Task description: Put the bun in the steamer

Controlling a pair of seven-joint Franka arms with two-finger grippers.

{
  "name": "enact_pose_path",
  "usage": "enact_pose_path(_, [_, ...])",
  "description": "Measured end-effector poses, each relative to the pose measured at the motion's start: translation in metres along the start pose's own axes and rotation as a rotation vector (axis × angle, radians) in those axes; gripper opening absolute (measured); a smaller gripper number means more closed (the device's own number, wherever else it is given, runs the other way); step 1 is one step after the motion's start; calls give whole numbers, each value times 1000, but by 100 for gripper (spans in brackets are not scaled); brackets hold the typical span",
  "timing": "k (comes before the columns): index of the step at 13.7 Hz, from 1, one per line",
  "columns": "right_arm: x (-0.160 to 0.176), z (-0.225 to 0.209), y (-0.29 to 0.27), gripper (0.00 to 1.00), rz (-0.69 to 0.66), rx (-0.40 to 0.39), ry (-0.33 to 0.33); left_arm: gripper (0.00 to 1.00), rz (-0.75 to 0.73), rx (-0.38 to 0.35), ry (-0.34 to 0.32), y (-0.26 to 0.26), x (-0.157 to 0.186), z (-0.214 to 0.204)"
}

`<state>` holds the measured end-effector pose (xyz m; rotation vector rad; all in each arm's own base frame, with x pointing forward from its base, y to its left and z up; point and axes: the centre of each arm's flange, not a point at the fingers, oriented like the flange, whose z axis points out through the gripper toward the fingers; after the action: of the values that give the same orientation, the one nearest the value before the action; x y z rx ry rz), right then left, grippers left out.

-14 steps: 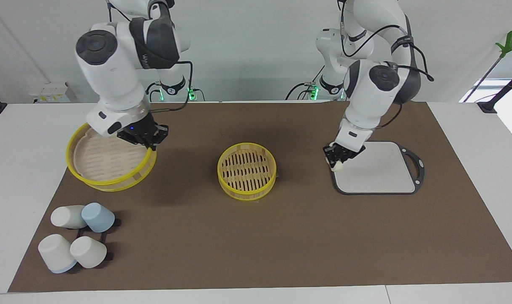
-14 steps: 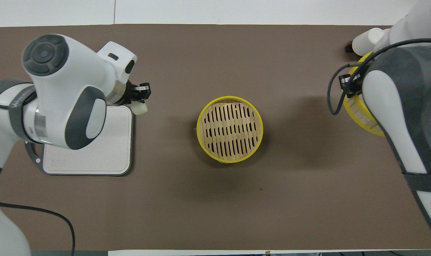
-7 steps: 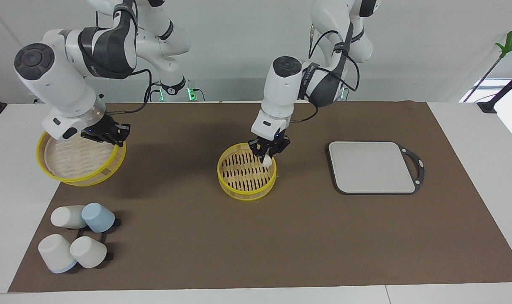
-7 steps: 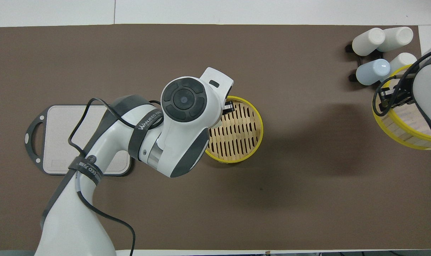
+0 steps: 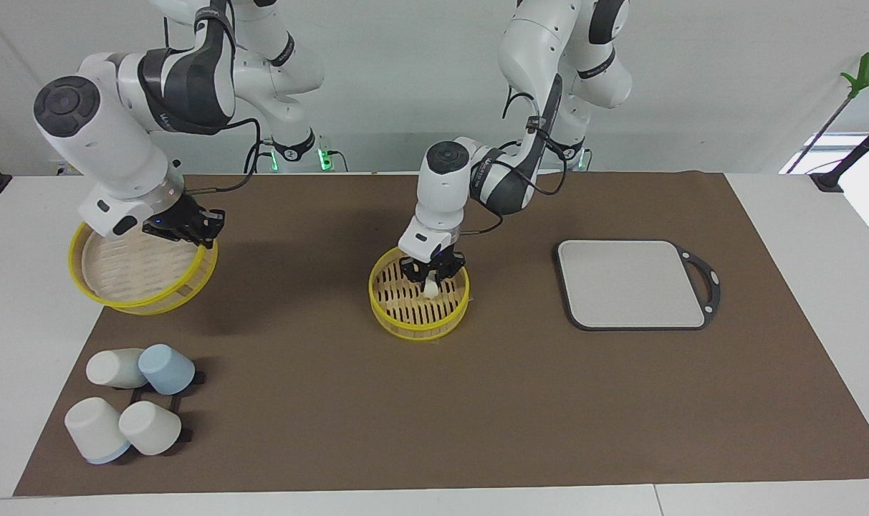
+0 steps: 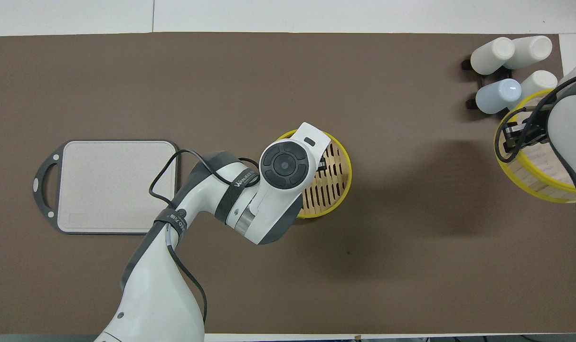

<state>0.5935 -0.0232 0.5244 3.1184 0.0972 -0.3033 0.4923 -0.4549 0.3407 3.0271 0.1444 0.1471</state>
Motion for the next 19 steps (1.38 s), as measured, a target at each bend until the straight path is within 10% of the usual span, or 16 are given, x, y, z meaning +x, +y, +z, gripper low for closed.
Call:
enact_pose_path(5, [0,0,-4,8,-7,-1,1,98,0,5,-3,-1,-1,1])
enact_pose_path(10, [13,-11,-63,8,-62,-16,104,100,-86,41,-31,-79,56,-100])
enact_pose_path(19, [15,85,-415,8,62,80,295,100,35,45,-79,-430,132,-270])
